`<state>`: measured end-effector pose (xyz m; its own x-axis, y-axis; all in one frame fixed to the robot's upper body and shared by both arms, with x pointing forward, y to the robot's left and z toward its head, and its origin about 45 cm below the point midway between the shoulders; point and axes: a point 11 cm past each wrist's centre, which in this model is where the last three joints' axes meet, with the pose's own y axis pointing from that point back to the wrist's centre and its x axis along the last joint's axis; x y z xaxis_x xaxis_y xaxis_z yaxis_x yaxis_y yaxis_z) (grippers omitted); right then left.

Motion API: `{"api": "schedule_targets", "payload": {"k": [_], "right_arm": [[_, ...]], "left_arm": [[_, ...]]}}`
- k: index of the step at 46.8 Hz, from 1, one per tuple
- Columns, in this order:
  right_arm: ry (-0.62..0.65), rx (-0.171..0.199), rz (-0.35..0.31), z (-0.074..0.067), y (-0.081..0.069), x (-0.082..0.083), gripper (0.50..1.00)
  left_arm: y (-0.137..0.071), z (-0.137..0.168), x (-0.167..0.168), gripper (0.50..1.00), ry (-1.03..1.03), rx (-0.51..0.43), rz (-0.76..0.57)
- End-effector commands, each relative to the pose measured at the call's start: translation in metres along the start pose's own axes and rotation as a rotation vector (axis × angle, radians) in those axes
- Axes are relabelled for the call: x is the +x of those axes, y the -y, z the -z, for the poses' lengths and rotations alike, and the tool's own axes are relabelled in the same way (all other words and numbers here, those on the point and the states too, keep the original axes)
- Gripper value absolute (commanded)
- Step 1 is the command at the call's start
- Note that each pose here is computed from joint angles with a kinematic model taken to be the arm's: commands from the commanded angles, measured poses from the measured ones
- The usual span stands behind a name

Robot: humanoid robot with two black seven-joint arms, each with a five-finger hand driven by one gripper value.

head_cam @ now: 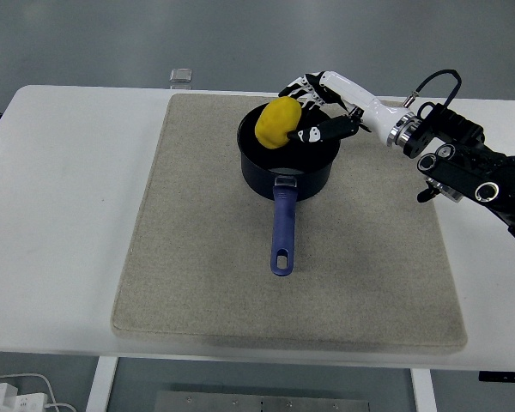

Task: Put the potato in the blue pot

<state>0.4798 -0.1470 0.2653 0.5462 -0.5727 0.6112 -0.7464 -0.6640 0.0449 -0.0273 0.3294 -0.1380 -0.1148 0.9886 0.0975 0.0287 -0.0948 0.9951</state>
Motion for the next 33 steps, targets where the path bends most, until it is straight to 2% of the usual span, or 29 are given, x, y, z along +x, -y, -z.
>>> {"api": "schedule_targets", "payload": {"k": [1,12,33], "right_arm": [[0.000,-0.001,-0.002,0.000,0.000,0.000,0.500],[0.021,0.007,0.011,0.000,0.005,-0.018,0.500],[0.024,0.010,0.014,0.001,0.006,-0.019,0.500]], "left_arm": [[0.000,0.000,0.000,0.992,0.000,0.000,0.000],[0.000,0.001,0.002,0.992,0.000,0.001,-0.006],[0.000,0.001,0.002,0.992,0.000,0.001,-0.005]]}}
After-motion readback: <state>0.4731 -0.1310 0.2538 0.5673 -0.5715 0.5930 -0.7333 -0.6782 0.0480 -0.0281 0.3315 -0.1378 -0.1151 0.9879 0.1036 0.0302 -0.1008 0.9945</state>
